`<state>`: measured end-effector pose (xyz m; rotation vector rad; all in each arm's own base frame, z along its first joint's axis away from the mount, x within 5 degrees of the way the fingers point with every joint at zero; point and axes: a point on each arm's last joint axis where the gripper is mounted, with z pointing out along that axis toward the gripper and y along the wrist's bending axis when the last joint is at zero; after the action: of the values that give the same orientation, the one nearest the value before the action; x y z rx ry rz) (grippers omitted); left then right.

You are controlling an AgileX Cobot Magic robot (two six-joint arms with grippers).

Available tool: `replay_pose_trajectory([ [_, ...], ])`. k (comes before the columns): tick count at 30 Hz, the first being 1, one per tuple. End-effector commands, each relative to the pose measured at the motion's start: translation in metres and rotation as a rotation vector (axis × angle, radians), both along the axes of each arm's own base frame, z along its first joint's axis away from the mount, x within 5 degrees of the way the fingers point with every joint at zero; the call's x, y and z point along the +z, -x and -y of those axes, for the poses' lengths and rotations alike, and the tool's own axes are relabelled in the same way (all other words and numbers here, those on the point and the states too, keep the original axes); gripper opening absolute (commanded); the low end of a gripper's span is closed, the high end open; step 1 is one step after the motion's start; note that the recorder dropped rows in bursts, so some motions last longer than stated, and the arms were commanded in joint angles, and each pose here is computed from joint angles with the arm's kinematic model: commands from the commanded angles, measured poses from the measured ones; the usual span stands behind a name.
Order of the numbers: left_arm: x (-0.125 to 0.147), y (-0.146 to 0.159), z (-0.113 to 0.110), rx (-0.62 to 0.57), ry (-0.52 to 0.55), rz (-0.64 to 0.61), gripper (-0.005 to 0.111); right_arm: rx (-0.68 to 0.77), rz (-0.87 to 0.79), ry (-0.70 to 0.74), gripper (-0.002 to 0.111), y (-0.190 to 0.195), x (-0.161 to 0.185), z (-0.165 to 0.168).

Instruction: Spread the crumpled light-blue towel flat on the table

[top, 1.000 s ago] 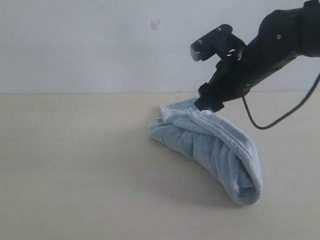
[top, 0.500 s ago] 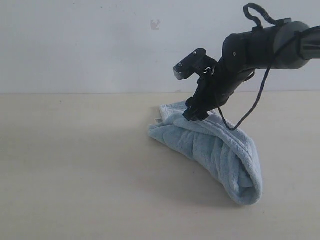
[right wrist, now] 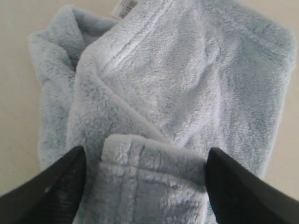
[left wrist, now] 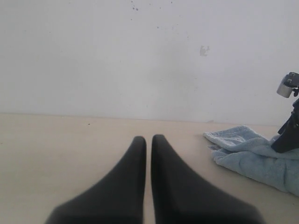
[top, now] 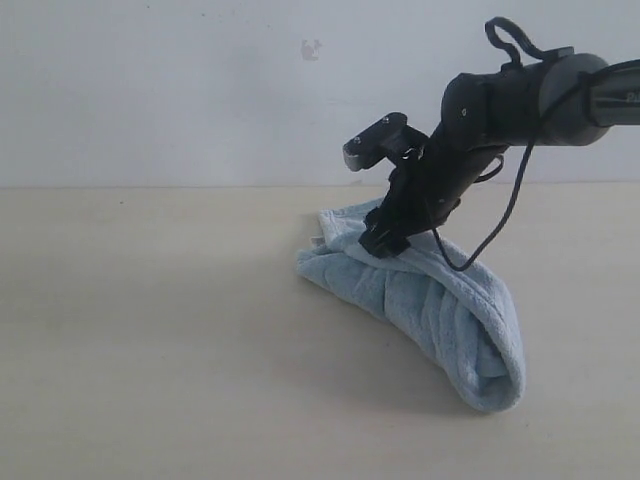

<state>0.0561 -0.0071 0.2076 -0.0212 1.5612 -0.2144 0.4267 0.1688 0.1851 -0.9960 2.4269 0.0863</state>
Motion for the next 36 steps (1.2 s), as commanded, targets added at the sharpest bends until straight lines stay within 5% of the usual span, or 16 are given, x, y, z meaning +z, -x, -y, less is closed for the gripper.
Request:
replay_pose_trajectory([
  [1, -0.001, 0.0, 0.0, -0.005, 0.004, -0.003, 0.004, 0.047, -0.011, -0.016, 0.067, 0.005, 0.005, -0.009],
  [6, -0.001, 0.0, 0.0, -0.005, 0.004, -0.003, 0.004, 0.044, -0.005, -0.015, 0.064, 0.005, 0.005, -0.01],
  [13, -0.001, 0.0, 0.0, -0.005, 0.004, -0.003, 0.004, 0.033, -0.02, 0.022, 0.021, 0.006, 0.003, -0.006],
  [20, -0.001, 0.0, 0.0, -0.005, 0.004, -0.003, 0.004, 0.001, 0.028, 0.017, 0.002, 0.005, 0.017, -0.004],
  [27, -0.001, 0.0, 0.0, -0.005, 0.004, -0.004, 0.004, -0.011, 0.102, -0.005, 0.0, 0.013, 0.059, 0.005],
  [36, -0.001, 0.0, 0.0, -0.005, 0.004, -0.004, 0.004, -0.117, 0.015, 0.031, 0.0, 0.016, 0.058, 0.029],
])
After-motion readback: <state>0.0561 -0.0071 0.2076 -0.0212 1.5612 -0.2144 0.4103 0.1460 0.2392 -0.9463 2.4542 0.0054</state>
